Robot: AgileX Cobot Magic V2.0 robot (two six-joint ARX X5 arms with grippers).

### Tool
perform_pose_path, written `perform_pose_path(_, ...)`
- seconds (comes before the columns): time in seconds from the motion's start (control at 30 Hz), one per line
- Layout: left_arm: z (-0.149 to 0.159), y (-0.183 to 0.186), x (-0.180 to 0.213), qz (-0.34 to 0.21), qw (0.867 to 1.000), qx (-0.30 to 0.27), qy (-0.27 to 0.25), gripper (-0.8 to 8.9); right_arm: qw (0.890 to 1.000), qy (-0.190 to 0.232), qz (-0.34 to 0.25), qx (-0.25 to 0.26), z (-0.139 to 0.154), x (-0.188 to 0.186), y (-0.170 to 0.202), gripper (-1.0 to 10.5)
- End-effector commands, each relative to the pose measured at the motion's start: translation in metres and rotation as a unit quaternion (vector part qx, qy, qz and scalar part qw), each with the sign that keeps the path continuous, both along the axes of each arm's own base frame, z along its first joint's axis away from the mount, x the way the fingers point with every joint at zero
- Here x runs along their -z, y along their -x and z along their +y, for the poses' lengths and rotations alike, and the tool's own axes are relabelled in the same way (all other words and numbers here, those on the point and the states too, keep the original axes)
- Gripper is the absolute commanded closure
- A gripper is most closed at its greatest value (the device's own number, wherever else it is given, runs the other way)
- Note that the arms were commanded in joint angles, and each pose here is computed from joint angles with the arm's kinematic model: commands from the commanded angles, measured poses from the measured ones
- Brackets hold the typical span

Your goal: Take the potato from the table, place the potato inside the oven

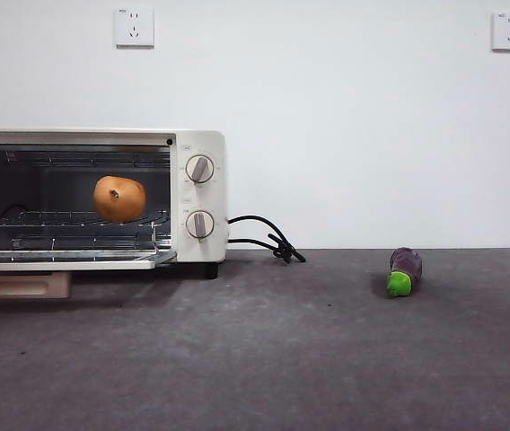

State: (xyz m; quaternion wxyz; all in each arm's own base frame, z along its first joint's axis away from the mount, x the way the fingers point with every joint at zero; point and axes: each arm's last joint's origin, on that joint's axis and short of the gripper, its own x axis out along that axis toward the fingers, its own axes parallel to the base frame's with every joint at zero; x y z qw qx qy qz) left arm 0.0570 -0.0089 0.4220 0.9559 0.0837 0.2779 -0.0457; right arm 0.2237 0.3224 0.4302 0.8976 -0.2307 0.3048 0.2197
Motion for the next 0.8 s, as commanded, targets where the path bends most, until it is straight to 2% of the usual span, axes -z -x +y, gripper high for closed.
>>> perform_pose_path(0.03, -0.004, -0.022, 0.003, 0.019, 1.000, -0.006, -0.005, 8.23, 1.000, 0.008, -0.002, -0.004, -0.018, -0.016, 0.013, 8.5)
perform_pose_path(0.13, -0.007, -0.052, 0.006, 0.037, 0.999, -0.024, -0.004, 8.23, 1.000, 0.015, -0.005, 0.001, -0.040, -0.032, 0.027, 8.5)
perform_pose_path(0.2, -0.005, -0.070, 0.010, 0.059, 0.998, -0.024, 0.012, 8.23, 1.000, 0.001, -0.017, 0.001, -0.054, -0.045, 0.036, 8.5)
perform_pose_path(0.3, 0.005, -0.101, 0.019, 0.098, 0.993, -0.009, 0.070, 8.23, 0.999, -0.023, -0.031, -0.020, -0.073, -0.065, 0.053, 8.5)
perform_pose_path(0.4, 0.030, -0.128, 0.033, 0.134, 0.982, -0.039, 0.124, 8.23, 0.997, -0.048, -0.044, -0.048, -0.093, -0.083, 0.073, 8.5)
perform_pose_path(0.5, 0.054, -0.149, 0.046, 0.158, 0.966, -0.065, 0.195, 8.23, 0.995, -0.066, -0.047, -0.066, -0.112, -0.092, 0.090, 8.5)
perform_pose_path(0.6, 0.076, -0.164, 0.060, 0.180, 0.954, -0.109, 0.214, 8.23, 0.995, -0.053, -0.041, -0.069, -0.129, -0.087, 0.100, 8.5)
perform_pose_path(0.7, 0.088, -0.180, 0.075, 0.205, 0.945, -0.127, 0.220, 8.22, 0.997, -0.024, -0.023, -0.068, -0.139, -0.065, 0.106, 8.5)
perform_pose_path(0.8, 0.097, -0.197, 0.092, 0.232, 0.936, -0.134, 0.227, 8.22, 0.997, -0.033, -0.026, -0.070, -0.145, -0.036, 0.109, 8.5)
